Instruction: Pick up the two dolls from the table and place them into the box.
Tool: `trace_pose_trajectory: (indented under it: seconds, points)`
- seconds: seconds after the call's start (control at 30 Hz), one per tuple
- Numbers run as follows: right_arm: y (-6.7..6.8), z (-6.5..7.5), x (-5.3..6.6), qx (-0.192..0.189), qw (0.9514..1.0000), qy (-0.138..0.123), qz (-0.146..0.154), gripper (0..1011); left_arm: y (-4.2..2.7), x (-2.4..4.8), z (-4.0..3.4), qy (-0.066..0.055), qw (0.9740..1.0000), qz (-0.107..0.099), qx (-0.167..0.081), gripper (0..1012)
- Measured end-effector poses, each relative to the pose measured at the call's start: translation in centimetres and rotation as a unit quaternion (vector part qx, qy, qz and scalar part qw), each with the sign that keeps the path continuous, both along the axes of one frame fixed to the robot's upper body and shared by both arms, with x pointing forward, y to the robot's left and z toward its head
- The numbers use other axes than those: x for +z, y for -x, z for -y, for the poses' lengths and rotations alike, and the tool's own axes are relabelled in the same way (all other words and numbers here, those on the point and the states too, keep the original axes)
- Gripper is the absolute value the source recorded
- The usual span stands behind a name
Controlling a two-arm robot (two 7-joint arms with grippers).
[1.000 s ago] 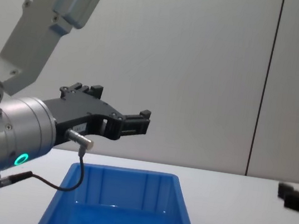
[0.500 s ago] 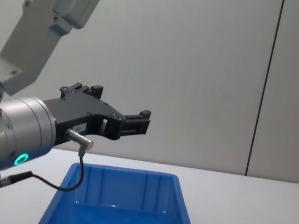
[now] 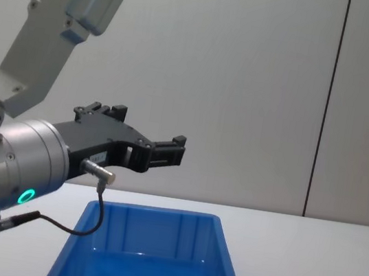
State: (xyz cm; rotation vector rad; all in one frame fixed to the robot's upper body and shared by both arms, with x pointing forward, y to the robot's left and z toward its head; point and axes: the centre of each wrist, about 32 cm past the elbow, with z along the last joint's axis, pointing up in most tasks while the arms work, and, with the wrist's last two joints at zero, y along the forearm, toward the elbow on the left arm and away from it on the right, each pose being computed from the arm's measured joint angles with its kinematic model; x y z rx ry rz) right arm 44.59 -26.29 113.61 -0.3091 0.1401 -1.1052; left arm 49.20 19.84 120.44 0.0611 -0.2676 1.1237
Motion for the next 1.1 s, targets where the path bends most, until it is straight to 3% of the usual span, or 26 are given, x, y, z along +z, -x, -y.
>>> trace_pose_trajectory:
  seconds: [0.27, 0.37, 0.67, 0.87, 1.1]
  points:
    - [-0.2, -0.4, -0.6, 0.0, 0.9999, -0.003, -0.016, 768, 0.0, 0.0, 0.0, 0.0, 1.0, 0.0, 0.0, 1001]
    - [-0.3, -0.5, -0.7, -0.001, 0.9998, -0.004, -0.019, 634, 0.0, 0.0, 0.0, 0.0, 1.0, 0.0, 0.0, 1001]
    - [-0.3, -0.7, -0.8, -0.009, 0.9999, 0.0, -0.011, 374, 0.0, 0.0, 0.0, 0.0, 1.0, 0.0, 0.0, 1001]
    - [-0.2, -0.9, -0.4, -0.013, 0.9998, 0.007, 0.011, 369, 0.0, 0.0, 0.0, 0.0, 1.0, 0.0, 0.0, 1001]
    - [-0.6, -1.2, 0.8, -0.005, 0.9984, 0.015, 0.055, 369, 0.0, 0.0, 0.0, 0.0, 1.0, 0.0, 0.0, 1001]
